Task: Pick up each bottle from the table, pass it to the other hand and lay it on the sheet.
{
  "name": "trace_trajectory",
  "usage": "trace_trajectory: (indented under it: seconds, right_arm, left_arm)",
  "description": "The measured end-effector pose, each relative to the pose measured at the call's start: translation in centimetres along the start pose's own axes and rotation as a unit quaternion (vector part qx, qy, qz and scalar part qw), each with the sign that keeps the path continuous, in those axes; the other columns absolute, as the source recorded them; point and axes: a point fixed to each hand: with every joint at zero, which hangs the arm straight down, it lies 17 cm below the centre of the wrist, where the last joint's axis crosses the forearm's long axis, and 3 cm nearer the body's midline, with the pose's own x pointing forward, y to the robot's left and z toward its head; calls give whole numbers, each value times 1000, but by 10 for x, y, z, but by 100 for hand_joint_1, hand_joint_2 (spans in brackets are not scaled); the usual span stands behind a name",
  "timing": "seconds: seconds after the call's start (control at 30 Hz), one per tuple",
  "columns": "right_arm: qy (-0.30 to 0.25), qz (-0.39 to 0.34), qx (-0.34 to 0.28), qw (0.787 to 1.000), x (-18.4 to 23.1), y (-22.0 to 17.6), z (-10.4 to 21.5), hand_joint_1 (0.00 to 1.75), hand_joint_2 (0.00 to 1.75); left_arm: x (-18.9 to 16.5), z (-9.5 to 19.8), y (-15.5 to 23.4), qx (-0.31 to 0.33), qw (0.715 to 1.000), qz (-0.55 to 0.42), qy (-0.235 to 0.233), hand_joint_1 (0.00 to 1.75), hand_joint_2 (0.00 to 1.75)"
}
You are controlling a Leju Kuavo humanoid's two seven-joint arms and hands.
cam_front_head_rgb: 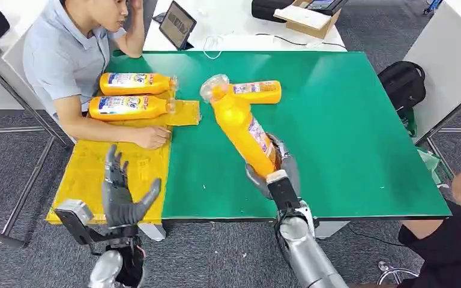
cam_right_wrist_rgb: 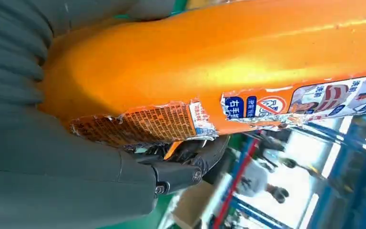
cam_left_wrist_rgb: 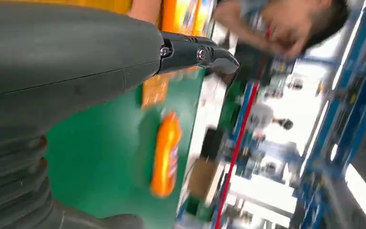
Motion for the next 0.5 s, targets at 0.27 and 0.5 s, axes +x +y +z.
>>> trace_trajectory:
  seconds: [0.27, 0.5]
  right_arm:
    - [-45, -1, 97, 994, 34, 59, 12, 175, 175]
    - [-99, -1, 190, 977, 68, 129, 46, 175, 175]
  left_arm:
    - [0, 20, -43, -78, 996, 35, 11, 0, 175]
    - [0, 8, -66, -110, 990, 85, 35, 0, 175]
